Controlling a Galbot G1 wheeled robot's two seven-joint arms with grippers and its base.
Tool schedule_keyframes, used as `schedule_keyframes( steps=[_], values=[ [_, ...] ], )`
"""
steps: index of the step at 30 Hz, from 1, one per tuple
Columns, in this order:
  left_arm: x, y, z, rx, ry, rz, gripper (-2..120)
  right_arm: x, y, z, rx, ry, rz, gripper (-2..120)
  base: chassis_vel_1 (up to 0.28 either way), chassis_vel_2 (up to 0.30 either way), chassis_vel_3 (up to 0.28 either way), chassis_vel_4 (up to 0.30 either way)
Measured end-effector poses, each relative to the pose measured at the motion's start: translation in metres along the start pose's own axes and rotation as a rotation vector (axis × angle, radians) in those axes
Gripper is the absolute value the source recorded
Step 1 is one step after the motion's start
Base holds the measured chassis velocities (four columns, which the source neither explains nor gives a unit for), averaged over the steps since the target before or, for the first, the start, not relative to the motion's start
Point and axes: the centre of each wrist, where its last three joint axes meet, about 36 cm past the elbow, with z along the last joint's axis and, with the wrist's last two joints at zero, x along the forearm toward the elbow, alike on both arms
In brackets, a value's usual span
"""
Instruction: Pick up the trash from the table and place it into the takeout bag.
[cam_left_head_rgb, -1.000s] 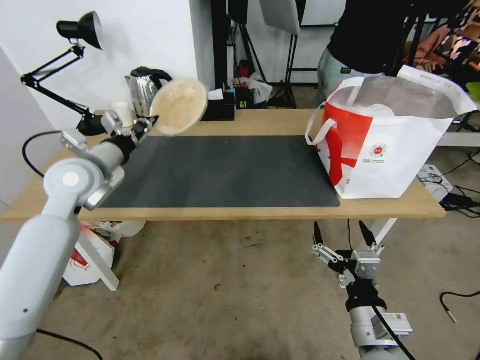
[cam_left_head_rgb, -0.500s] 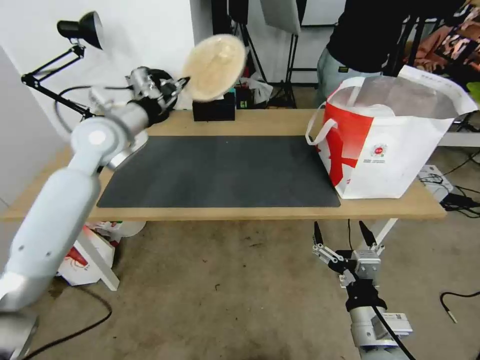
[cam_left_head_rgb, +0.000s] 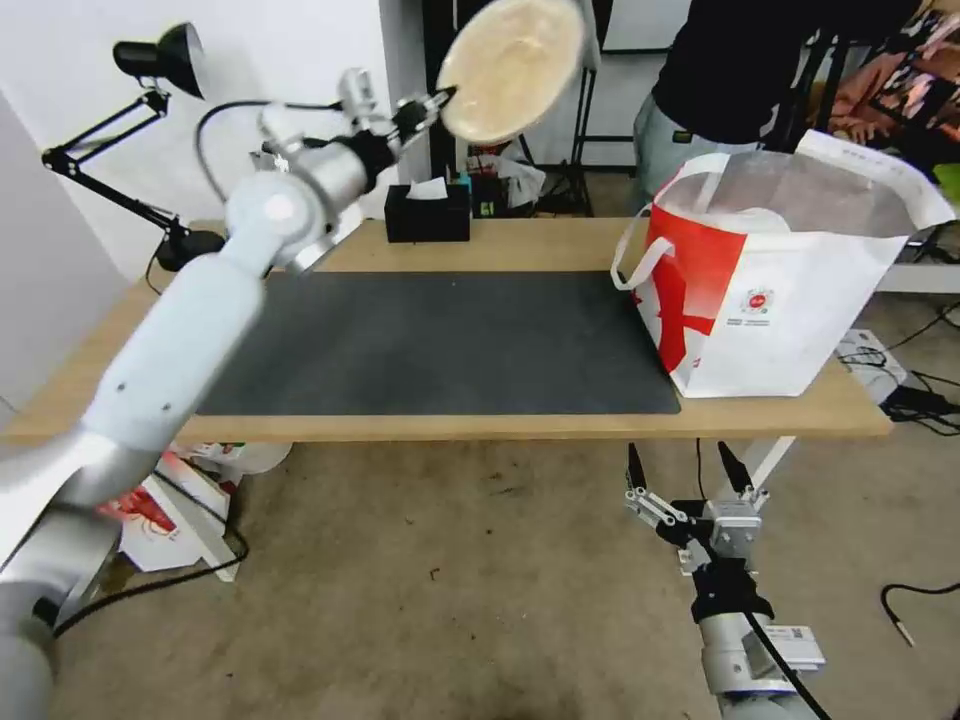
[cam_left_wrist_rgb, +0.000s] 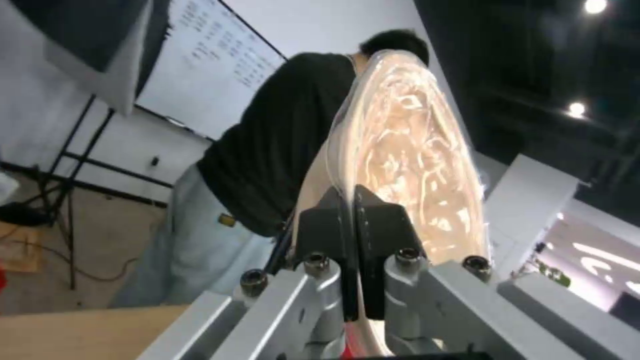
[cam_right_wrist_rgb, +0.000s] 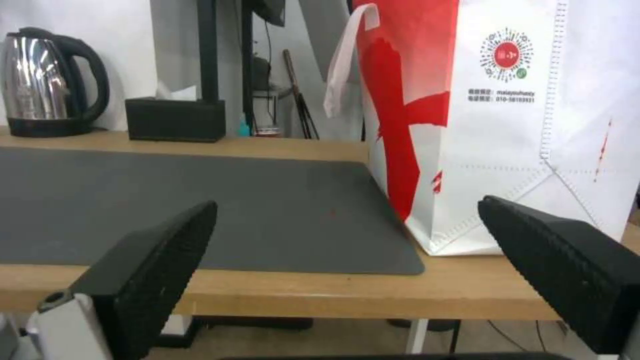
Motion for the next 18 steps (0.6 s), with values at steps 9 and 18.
schedule_keyframes(
  steps=[9,18],
  values=[
    [-0.072,-0.015,0.013,-0.006,0.047,0.077,0,0.0,0.0,0.0,0.0,0.0,0.0,100,0.0,0.0,0.0,0.0],
    [-0.121,-0.023,0.05,-0.006,0.122,0.068,0,0.0,0.0,0.0,0.0,0.0,0.0,100,0.0,0.0,0.0,0.0]
  ],
)
